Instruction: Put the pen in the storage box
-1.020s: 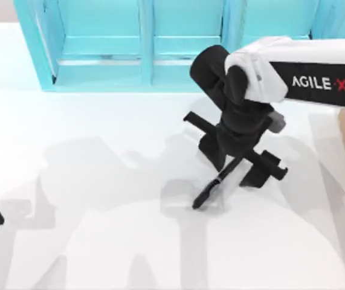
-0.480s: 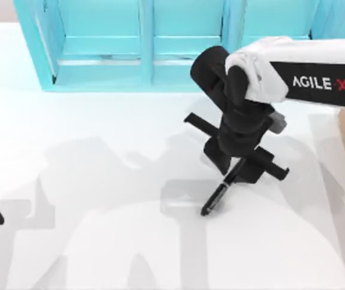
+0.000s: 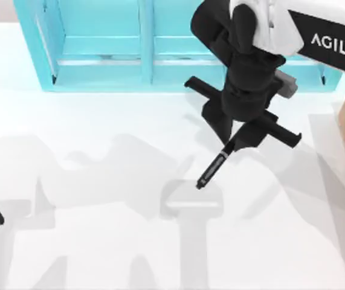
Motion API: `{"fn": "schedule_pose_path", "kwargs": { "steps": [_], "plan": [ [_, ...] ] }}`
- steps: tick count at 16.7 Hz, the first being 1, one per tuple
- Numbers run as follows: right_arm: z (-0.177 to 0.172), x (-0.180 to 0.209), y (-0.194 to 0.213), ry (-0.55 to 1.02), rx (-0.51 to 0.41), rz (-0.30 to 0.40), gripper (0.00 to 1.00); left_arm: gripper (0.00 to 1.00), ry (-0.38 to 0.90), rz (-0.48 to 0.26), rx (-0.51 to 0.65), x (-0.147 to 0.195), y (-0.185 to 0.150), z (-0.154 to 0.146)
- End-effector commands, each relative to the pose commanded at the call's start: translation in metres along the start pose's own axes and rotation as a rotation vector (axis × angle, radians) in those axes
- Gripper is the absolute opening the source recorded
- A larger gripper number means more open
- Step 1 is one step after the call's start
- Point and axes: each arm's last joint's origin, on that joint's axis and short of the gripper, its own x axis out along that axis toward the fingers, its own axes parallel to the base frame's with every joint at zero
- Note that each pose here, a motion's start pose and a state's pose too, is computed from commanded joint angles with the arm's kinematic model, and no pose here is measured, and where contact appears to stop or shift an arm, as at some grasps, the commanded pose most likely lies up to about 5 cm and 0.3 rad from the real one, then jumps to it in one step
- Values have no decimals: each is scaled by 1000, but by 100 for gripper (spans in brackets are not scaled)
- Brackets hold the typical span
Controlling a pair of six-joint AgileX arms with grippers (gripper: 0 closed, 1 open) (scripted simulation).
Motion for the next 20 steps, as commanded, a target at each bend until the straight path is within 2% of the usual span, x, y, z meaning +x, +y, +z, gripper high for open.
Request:
{"fn": "schedule_pose_path", "kwargs": {
  "steps": [2,7,10,13,15,18,20],
  "plan": [
    [0,-16,-1,-5,-3,13,0,100,0,0,0,0,0,0],
    [0,-15,0,-4,-2,12,0,100,0,0,0,0,0,0],
    [25,-18,-13,0,51,16,0,100,0,0,0,0,0,0],
    [80,-24,-50,10,177,17,0,100,0,0,0,0,0,0],
    [123,-28,-90,20,292,16,0,100,0,0,0,0,0,0],
    [182,-34,-175,37,499,15,0,100,0,0,0,0,0,0],
    [208,-38,-238,46,641,22,0,100,0,0,0,0,0,0]
  ]
}}
